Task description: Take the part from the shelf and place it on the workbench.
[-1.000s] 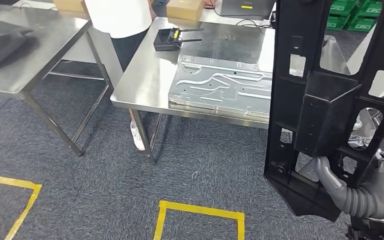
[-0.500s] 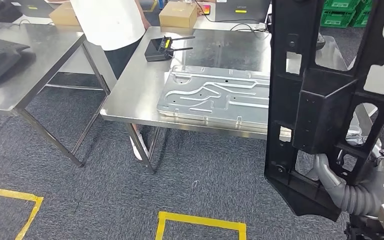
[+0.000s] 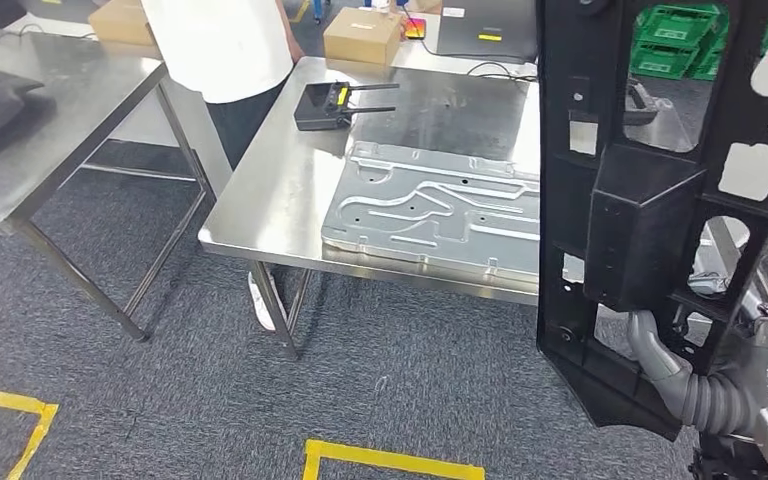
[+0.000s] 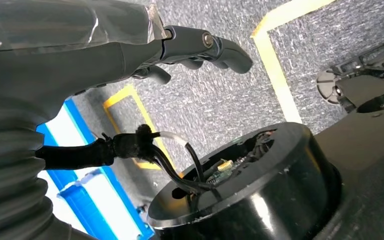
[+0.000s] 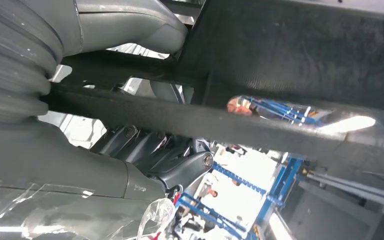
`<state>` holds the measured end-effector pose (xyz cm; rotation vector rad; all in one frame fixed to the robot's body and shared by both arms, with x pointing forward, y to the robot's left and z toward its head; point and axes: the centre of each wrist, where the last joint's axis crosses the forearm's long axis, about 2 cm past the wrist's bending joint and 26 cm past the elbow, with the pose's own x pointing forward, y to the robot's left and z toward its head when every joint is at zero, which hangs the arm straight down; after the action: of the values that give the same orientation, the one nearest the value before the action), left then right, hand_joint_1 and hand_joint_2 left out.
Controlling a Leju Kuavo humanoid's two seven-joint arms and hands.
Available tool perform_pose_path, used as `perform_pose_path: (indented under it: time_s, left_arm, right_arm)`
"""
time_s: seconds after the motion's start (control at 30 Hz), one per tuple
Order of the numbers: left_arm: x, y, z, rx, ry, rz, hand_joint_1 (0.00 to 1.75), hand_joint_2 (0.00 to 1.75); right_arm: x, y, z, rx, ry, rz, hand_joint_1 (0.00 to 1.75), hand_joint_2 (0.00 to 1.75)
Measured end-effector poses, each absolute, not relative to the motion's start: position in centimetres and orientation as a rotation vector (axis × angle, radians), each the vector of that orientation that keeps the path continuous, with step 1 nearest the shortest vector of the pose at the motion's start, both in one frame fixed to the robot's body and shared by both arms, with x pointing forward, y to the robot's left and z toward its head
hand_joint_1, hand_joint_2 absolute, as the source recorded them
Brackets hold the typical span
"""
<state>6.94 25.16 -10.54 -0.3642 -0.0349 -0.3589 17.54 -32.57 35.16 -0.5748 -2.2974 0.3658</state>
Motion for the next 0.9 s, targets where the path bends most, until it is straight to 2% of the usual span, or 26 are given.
perform_pose_path:
  time_s: [0.9]
  left_arm:
    - [7.04,25.37,-10.53,-0.371,-0.034,-0.363,0.00,1.75]
  right_arm:
    - [17.57,-32.52,35.19,-0.573,-2.302,0.370,1.75,1.75]
